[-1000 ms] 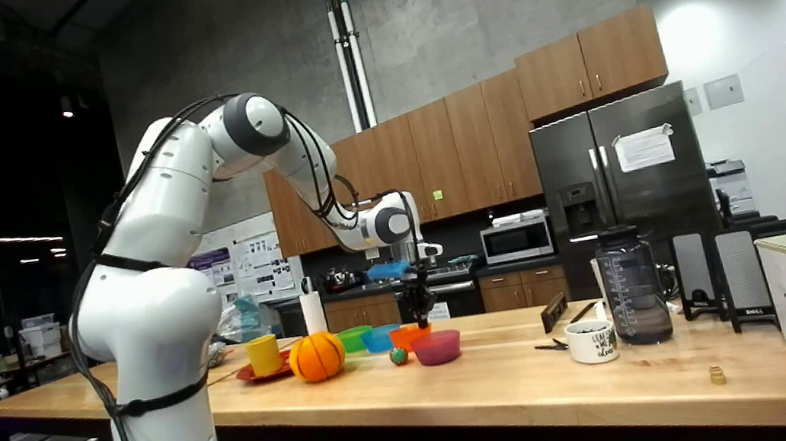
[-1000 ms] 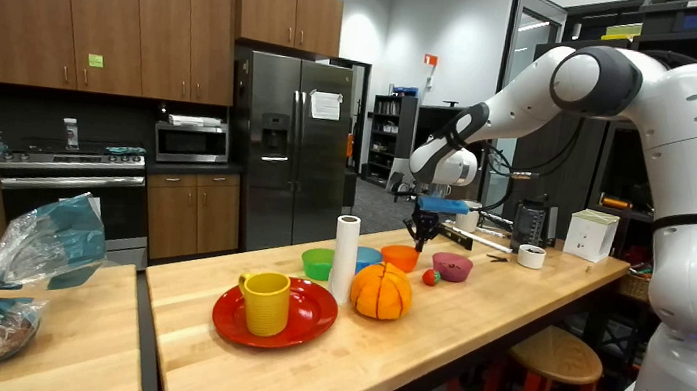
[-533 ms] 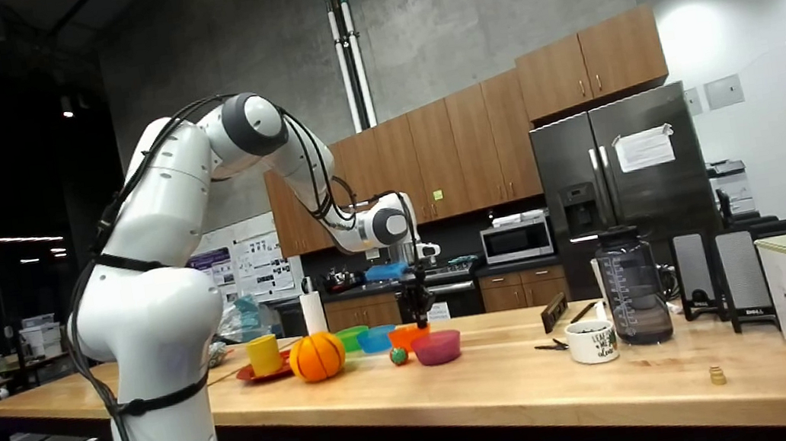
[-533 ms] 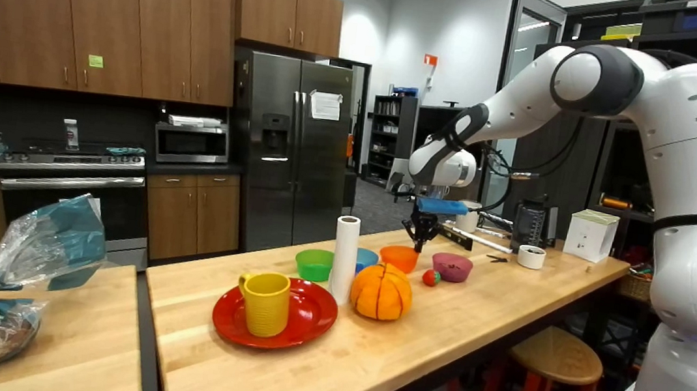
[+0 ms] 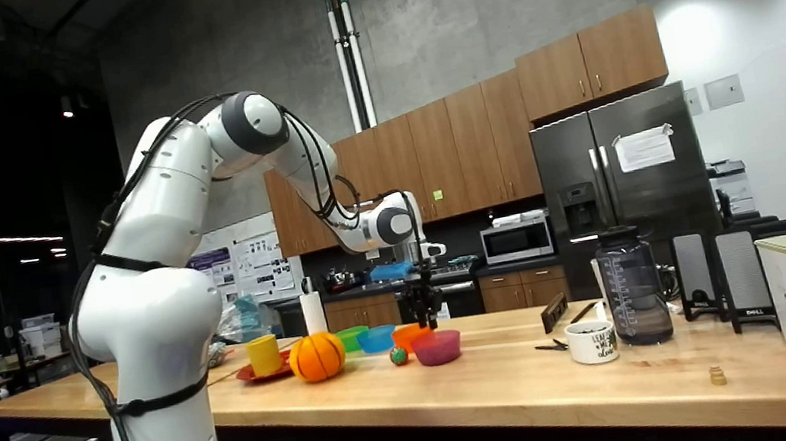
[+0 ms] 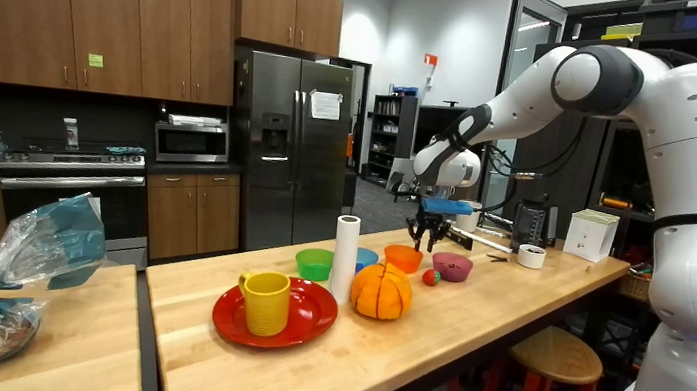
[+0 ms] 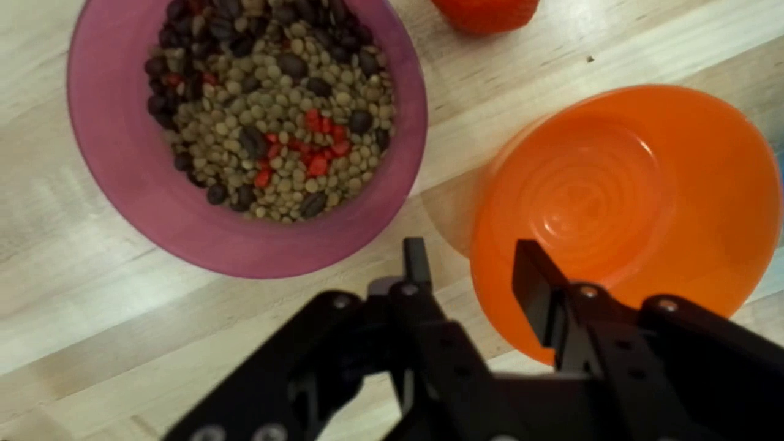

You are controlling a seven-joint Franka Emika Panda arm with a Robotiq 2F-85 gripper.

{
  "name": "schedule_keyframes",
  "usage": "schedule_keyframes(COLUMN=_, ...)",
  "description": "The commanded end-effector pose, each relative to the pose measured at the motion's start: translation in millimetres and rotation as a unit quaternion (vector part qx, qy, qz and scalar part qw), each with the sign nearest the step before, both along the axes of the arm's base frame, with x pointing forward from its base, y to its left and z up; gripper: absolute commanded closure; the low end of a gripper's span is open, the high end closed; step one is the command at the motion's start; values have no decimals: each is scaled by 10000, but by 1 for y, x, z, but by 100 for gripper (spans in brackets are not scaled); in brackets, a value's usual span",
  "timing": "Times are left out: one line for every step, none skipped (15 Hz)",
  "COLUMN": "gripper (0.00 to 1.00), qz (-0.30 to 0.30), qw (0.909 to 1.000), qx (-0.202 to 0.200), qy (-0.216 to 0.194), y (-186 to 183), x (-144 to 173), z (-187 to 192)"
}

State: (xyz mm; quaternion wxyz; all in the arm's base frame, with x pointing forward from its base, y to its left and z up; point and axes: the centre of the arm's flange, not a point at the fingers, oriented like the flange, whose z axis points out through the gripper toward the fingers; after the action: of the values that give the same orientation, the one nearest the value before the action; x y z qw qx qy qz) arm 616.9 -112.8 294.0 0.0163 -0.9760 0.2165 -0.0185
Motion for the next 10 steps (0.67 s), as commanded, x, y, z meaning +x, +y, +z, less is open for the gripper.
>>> schedule_keyframes(gripper=27, qz=-78, qw=9998, qx=-64, qy=-168, y=-11, x=-10, z=18)
schedule_keyframes(gripper=20, qz=-114, qw=9996, qx=-101, qy=-236, y=-17, x=-11, z=23)
schedule_keyframes(gripper=12, qz=-158, qw=9993, qx=-147, qy=-292, y=-22, x=-12, z=27)
schedule_keyframes(gripper=7, qz=-193, qw=9989, qx=-211, qy=-360, y=-28, x=-14, z=33)
schedule_keyframes(gripper=2, qz=-222, qw=9986, qx=-246, qy=-410, y=-34, x=-15, z=38)
schedule_keyframes(gripper=0, qz=-253, qw=9983, qx=-276, qy=-438, y=-39, x=-16, z=42)
schedule_keyframes(gripper=0, qz=-288, qw=9981, qx=-307, qy=-459, y=-42, x=-18, z=45)
schedule_keyframes(gripper=0, qz=-324, qw=9979, qx=-316, qy=-463, y=-46, x=-21, z=49)
schedule_keyframes(gripper=0, qz=-364, qw=9977, qx=-339, qy=-464, y=-50, x=-24, z=51)
schedule_keyframes(gripper=0, qz=-407, qw=9975, qx=-360, qy=-447, y=-53, x=-28, z=54)
